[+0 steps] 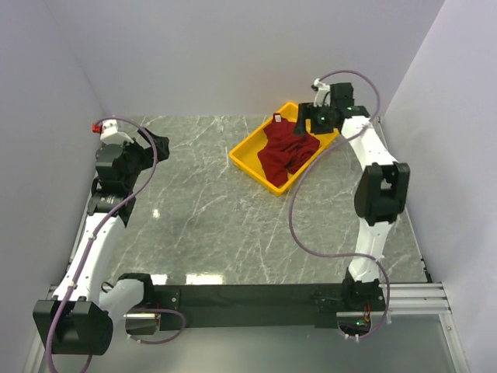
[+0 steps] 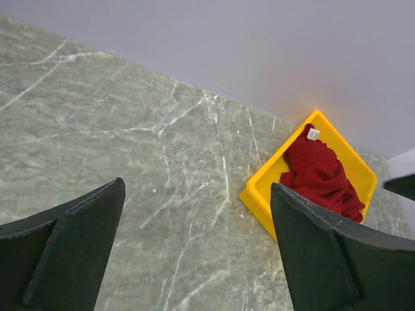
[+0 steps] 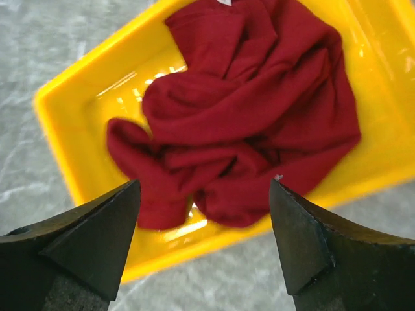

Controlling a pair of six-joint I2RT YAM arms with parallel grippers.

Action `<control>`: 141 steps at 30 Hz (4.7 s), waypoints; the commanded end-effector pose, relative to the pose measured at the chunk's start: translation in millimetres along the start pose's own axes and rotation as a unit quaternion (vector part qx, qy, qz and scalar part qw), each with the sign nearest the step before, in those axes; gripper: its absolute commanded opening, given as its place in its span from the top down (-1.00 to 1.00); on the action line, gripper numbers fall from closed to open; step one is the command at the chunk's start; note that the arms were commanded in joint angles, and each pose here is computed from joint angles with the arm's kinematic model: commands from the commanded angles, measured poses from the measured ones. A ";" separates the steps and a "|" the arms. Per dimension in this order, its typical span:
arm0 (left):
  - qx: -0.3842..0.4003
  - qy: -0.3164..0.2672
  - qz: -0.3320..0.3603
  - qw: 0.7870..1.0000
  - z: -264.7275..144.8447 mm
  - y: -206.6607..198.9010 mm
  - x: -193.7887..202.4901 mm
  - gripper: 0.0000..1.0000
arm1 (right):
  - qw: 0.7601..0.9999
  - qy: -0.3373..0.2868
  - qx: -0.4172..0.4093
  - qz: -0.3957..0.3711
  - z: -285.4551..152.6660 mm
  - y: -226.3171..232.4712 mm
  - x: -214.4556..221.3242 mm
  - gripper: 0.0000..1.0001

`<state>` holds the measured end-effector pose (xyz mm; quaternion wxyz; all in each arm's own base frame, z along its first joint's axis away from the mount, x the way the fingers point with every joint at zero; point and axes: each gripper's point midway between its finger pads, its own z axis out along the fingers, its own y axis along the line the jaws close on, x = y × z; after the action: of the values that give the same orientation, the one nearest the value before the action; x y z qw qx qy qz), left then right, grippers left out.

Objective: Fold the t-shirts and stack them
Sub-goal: Grab the tshirt from the pile, then move the tshirt to the center of the board

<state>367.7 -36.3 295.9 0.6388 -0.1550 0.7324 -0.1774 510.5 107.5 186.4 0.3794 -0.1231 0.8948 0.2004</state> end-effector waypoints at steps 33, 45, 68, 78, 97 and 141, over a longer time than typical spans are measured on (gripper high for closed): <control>-0.024 -0.018 0.015 0.999 -11.7 1.4 -21.4 -0.99 | 0.857 -0.385 -0.231 -0.253 -252.7 221.6 -219.1 1.00; -0.026 -0.063 0.050 0.996 -24.9 -2.4 -49.2 -0.99 | 0.723 -0.502 -0.390 -0.270 -447.3 348.4 -201.9 1.00; -0.026 -0.067 0.045 0.996 -53.9 2.4 -38.5 -0.99 | 0.833 -0.210 -0.379 -0.343 -236.8 328.3 21.6 1.00; 0.064 -0.008 0.020 0.998 -24.5 -27.0 -12.5 -0.99 | 0.866 -0.075 -0.288 -0.402 -165.8 263.7 92.3 -0.82; 0.129 0.299 0.040 0.945 139.4 -96.6 165.0 -0.79 | 0.997 -0.004 -0.017 -0.074 -73.8 70.1 80.3 -0.77; 0.033 0.134 0.051 0.989 16.9 -56.4 77.6 -0.87 | 0.928 0.021 0.318 0.191 -34.5 -178.9 83.4 1.00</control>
<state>376.3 -125.8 239.3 0.5298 -0.0711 0.8242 -0.1871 485.3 -30.2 54.4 0.2622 0.2251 0.9383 0.0106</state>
